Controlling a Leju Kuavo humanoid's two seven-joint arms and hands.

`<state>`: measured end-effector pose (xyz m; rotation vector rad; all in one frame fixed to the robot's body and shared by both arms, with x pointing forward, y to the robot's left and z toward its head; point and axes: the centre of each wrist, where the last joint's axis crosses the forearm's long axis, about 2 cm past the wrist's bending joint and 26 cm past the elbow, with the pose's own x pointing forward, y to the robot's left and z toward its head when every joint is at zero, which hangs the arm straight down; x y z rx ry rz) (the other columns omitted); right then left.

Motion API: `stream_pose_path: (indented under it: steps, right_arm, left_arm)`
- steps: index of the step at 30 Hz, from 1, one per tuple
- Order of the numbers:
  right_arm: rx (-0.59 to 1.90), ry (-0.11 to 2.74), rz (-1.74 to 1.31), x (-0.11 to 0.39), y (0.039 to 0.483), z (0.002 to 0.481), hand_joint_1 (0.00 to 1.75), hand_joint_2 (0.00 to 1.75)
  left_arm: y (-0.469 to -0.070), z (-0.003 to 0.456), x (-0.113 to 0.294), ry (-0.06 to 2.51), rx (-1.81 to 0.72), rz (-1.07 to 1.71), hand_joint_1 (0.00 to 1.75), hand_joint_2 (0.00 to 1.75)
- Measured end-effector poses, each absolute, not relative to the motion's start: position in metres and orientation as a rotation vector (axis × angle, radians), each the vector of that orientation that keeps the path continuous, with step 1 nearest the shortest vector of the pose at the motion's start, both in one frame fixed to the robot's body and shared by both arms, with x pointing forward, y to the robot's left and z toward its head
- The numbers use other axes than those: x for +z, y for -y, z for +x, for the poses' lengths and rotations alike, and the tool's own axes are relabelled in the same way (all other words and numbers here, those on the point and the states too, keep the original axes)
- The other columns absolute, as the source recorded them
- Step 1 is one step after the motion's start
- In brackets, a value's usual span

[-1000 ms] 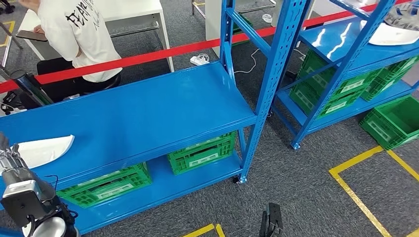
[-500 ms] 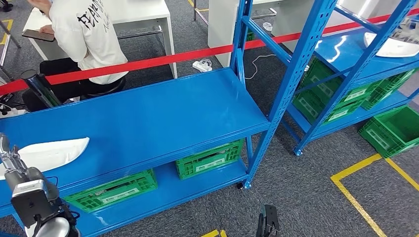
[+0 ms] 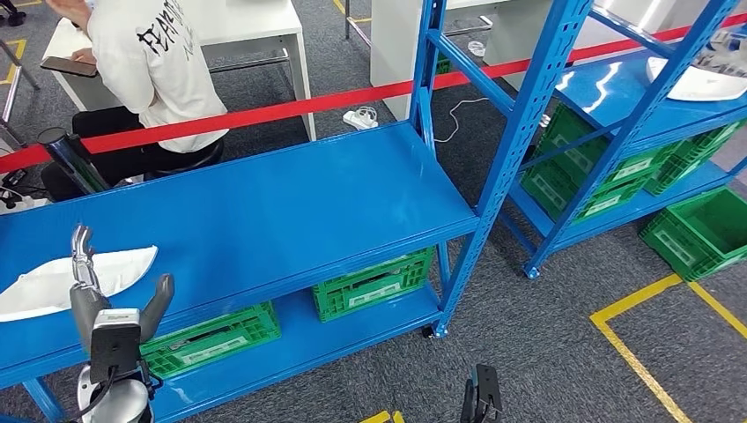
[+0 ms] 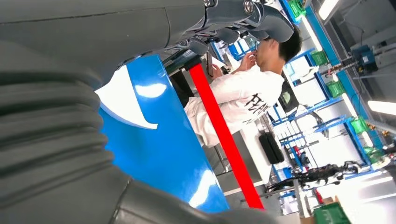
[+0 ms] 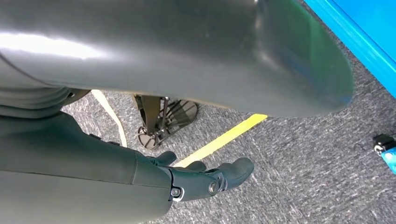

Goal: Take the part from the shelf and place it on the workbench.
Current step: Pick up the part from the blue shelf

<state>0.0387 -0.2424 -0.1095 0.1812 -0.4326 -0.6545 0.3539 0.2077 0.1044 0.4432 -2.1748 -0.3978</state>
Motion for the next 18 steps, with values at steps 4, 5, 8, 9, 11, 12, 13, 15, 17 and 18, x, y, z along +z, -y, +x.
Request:
stream_pose_path:
  steps: [4,5,8,9,11,12,13,15,17,18]
  right_arm:
    - [-0.644,0.425,0.183,-0.110,0.245,0.039,0.00,0.00]
    - [-0.641,0.422,0.185,-0.110,0.246,0.039,0.00,0.00]
    - [-0.639,0.412,0.192,-0.110,0.246,0.039,0.00,0.00]
    - [-0.639,0.409,0.195,-0.110,0.246,0.039,0.00,0.00]
    - [-0.639,0.405,0.205,-0.110,0.244,0.039,0.00,0.00]
    - [-0.639,0.403,0.211,-0.109,0.242,0.039,0.00,0.00]
    - [-0.639,0.400,0.216,-0.109,0.240,0.039,0.00,0.00]
    - [-0.640,0.394,0.227,-0.109,0.236,0.040,0.00,0.00]
    - [-0.641,0.384,0.237,-0.108,0.232,0.040,0.00,0.00]
    - [-0.642,0.381,0.241,-0.108,0.229,0.040,0.00,0.00]
  left_arm:
    - [-0.204,0.360,0.102,2.168,-0.526,0.482,0.00,1.75]
    - [-0.204,0.363,0.101,2.162,-0.572,0.487,0.00,1.75]
    - [-0.202,0.370,0.100,2.135,-0.694,0.452,0.00,1.75]
    - [-0.201,0.373,0.100,2.121,-0.723,0.425,0.00,1.75]
    - [-0.202,0.377,0.101,2.089,-0.760,0.356,0.00,1.75]
    - [-0.202,0.379,0.100,2.073,-0.770,0.321,0.00,1.75]
    - [-0.202,0.380,0.100,2.055,-0.777,0.284,0.00,1.75]
    - [-0.202,0.380,0.097,2.022,-0.784,0.225,0.00,1.75]
    - [-0.203,0.379,0.093,1.990,-0.789,0.184,0.00,1.75]
    - [-0.204,0.378,0.091,1.976,-0.792,0.171,0.00,1.75]
